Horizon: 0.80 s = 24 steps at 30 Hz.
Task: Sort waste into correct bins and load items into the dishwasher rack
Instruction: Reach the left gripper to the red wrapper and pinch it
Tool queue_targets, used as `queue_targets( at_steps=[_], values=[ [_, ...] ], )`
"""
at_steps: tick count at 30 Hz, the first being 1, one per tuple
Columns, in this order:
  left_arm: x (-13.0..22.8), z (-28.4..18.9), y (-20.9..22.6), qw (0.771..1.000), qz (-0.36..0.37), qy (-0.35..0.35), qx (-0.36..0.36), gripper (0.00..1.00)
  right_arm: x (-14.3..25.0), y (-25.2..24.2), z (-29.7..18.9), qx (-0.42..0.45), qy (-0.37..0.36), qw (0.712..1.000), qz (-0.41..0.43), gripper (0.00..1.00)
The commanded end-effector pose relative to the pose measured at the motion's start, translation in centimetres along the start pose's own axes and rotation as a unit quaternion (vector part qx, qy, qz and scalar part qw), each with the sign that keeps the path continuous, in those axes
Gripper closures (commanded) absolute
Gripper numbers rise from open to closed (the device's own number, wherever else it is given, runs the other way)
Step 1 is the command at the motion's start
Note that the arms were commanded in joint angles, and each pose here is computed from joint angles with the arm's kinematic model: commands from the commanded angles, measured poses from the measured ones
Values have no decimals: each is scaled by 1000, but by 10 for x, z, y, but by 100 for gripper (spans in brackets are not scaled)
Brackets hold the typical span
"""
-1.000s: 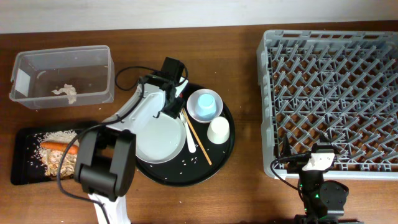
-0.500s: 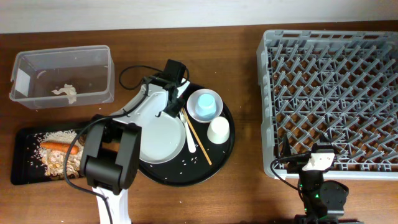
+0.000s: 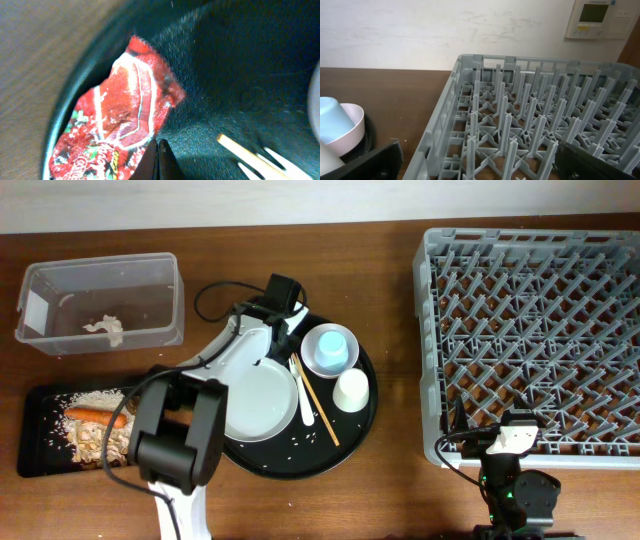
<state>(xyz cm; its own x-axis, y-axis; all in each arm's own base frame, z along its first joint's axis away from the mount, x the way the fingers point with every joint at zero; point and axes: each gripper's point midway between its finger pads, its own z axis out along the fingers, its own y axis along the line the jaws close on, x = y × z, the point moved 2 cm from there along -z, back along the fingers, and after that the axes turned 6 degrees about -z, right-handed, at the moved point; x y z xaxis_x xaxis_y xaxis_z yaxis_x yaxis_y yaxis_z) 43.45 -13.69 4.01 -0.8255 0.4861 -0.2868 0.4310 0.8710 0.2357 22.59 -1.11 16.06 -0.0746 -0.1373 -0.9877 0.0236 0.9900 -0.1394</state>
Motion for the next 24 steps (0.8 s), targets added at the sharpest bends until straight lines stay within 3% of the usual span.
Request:
queue_targets(
  at_steps=[1, 5, 7, 9, 11, 17, 24],
  values=[
    [-26, -49, 11, 998, -13, -65, -7, 100, 2, -2, 0, 5, 2, 1000, -3, 1],
    [-30, -57, 9, 997, -23, -79, 6, 100, 3, -2, 0, 5, 2, 1000, -3, 1],
    [-35, -58, 2, 995, -22, -91, 27, 71, 2, -2, 0, 5, 2, 1000, -3, 1],
    [-44, -56, 2, 993, -33, -109, 30, 70, 2, -2, 0, 5, 2, 1000, -3, 1],
    [-47, -49, 0, 992, -46, -111, 34, 61, 2, -2, 0, 5, 2, 1000, -3, 1],
    [-39, -14, -11, 995, -42, -83, 43, 60, 2, -2, 0, 5, 2, 1000, -3, 1],
    [-35, 2, -14, 993, -89, -71, 44, 60, 2, -2, 0, 5, 2, 1000, -3, 1]
  ],
)
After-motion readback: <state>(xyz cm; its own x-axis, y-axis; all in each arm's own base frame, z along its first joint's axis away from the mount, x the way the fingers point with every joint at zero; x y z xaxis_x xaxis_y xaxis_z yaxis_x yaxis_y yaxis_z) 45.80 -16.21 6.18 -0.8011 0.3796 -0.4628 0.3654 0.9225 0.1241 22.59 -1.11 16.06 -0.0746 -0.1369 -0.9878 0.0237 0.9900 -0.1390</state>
